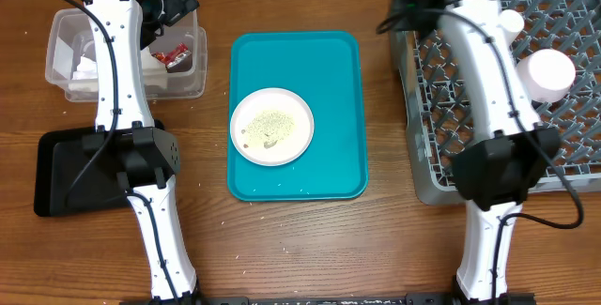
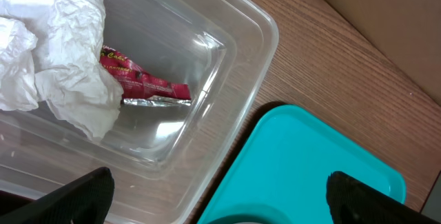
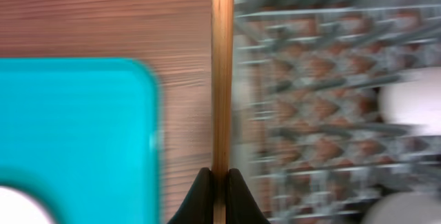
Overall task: Sort waste into correct bins and load items into the dishwasher
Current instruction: 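Carry the second chopstick to the rack and insert it upright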
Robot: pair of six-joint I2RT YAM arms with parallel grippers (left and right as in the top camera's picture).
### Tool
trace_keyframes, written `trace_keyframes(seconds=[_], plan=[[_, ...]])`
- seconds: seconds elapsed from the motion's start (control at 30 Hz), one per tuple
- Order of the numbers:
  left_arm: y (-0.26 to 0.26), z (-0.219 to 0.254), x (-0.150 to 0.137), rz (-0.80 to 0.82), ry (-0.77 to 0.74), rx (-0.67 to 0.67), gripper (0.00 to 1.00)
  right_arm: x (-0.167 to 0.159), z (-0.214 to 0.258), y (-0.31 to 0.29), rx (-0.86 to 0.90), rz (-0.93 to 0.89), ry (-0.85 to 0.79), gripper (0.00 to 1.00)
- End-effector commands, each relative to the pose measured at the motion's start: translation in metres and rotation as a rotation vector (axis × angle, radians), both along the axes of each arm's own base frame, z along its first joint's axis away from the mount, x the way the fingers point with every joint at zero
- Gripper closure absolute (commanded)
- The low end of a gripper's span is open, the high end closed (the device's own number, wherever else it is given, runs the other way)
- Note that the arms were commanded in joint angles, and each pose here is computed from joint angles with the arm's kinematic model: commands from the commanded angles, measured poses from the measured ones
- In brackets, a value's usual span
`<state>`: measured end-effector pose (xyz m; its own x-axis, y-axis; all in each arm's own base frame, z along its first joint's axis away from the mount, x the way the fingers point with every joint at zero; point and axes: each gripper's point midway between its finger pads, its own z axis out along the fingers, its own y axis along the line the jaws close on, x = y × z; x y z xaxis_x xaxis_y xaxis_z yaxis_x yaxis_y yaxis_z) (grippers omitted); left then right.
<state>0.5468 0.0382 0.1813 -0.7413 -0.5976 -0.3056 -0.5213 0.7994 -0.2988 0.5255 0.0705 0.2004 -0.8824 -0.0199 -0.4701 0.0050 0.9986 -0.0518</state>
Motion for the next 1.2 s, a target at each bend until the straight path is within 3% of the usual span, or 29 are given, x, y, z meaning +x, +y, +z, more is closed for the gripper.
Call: trace_keyframes(seconds=[0.0,0.3,0.5,0.8,0.97,1.17], plan=[[-0.001,0.012,-0.001,0.002,-0.026,-0.006,0.00,0.002,-0.001,-0.034,-0.036,0.080,0.015,0.96],[-0.001,0.012,-0.001,0.002,-0.026,-0.006,0.00,-0.001,-0.001,-0.043,0.238,0.165,0.023,0.95],[-0.001,0.012,-0.001,0.002,-0.026,-0.006,0.00,-0.001,-0.006,-0.045,0.218,0.156,0.037,0.80],[-0.001,0.012,-0.001,0.002,-0.026,-0.006,0.00,-0.005,-0.019,-0.047,0.216,0.130,0.084,0.73],[-0.001,0.012,-0.001,0.002,-0.026,-0.006,0.00,-0.009,-0.014,-0.017,0.319,0.201,0.089,0.61],[-0.001,0.012,-0.001,0.002,-0.026,-0.006,0.00,-0.014,-0.003,0.040,0.471,0.267,0.092,0.37]])
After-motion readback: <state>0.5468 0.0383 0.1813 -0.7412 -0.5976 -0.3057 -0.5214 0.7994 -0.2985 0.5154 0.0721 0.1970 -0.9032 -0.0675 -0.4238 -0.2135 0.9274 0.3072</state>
